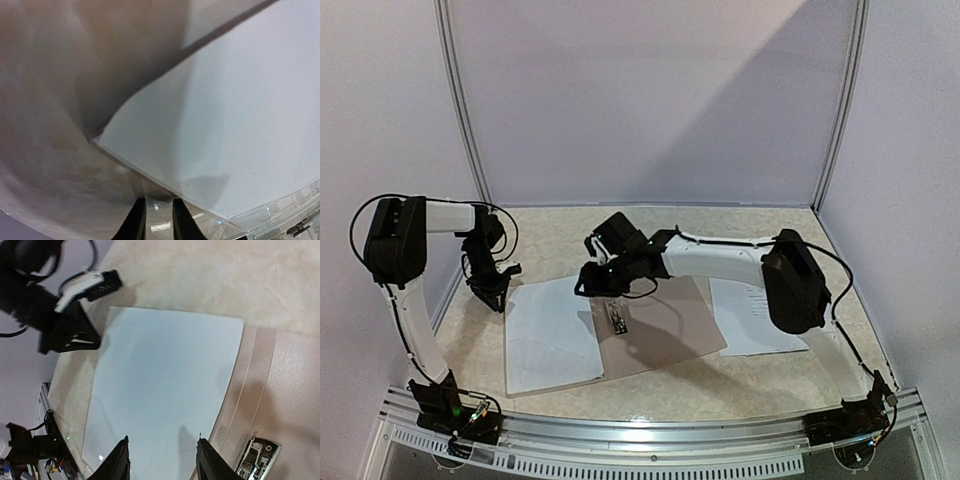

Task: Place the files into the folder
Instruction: Pick up the spring clip from the center of the board.

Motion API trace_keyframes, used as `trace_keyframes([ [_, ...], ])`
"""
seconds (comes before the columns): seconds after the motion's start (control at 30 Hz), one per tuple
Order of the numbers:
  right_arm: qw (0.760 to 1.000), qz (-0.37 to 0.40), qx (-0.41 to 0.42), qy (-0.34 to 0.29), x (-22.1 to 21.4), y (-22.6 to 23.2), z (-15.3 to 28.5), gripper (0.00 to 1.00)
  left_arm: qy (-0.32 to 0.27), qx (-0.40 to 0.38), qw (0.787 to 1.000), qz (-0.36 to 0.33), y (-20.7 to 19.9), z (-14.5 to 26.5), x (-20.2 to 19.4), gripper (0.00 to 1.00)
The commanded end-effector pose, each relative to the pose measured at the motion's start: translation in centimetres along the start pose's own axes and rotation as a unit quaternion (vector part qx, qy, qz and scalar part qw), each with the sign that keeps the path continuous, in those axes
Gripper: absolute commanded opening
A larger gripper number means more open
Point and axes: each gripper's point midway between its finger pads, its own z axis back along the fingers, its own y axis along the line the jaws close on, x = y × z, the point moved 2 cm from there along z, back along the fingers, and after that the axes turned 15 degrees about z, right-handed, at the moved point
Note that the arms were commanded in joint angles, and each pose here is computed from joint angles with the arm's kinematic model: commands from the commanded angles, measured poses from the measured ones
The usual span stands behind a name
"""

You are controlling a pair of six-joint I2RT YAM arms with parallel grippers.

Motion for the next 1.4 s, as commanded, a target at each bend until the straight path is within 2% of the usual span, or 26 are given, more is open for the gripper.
trace_keyframes([
  [0.0,0.996,0.047,0.037,-0.067,6.0,2.6,9.3,0.47,-0.067,0.041,0.997,-0.01,1.8,0.8,3.0,0.22],
  [0.1,0.997,0.031,0.012,-0.068,5.6,0.4,13.0,0.52,-0.078,0.047,0.996,-0.011,1.9,2.3,3.0,0.24],
  [0.2,0.994,0.012,-0.086,-0.061,3.7,-4.1,16.6,0.53,-0.096,0.058,0.994,-0.01,2.1,3.9,3.1,0.27],
  [0.27,0.993,-0.002,-0.111,-0.045,1.6,-5.8,17.6,0.54,-0.108,0.061,0.992,-0.009,2.1,5.2,3.2,0.3],
  [0.43,0.995,-0.038,-0.09,-0.012,-1.9,-6.2,16.4,0.5,-0.143,0.044,0.989,-0.013,1.0,8.9,3.1,0.38],
  [0.63,0.997,-0.076,-0.015,0.014,-4.1,-3.8,11.4,0.41,-0.167,0.021,0.977,-0.135,-7.1,10.8,1.8,0.42],
  [0.77,0.994,-0.104,0.032,0.032,-5.4,-2.4,8.3,0.32,-0.159,0.024,0.964,-0.212,-12.7,9.4,1.5,0.42],
  [1.0,0.985,-0.14,0.038,0.088,-9.1,-2.8,4.6,0.23,-0.155,0.029,0.943,-0.292,-19.8,5.5,2.0,0.37],
  [1.17,0.981,-0.15,0.064,0.109,-10.2,-2.5,3.3,0.17,-0.155,0.039,0.939,-0.305,-21.3,2.4,2.6,0.35],
  [1.37,0.978,-0.156,0.063,0.123,-11.1,-2.8,2.7,0.11,-0.134,0.078,0.942,-0.296,-20.1,-1.5,2.9,0.34],
])
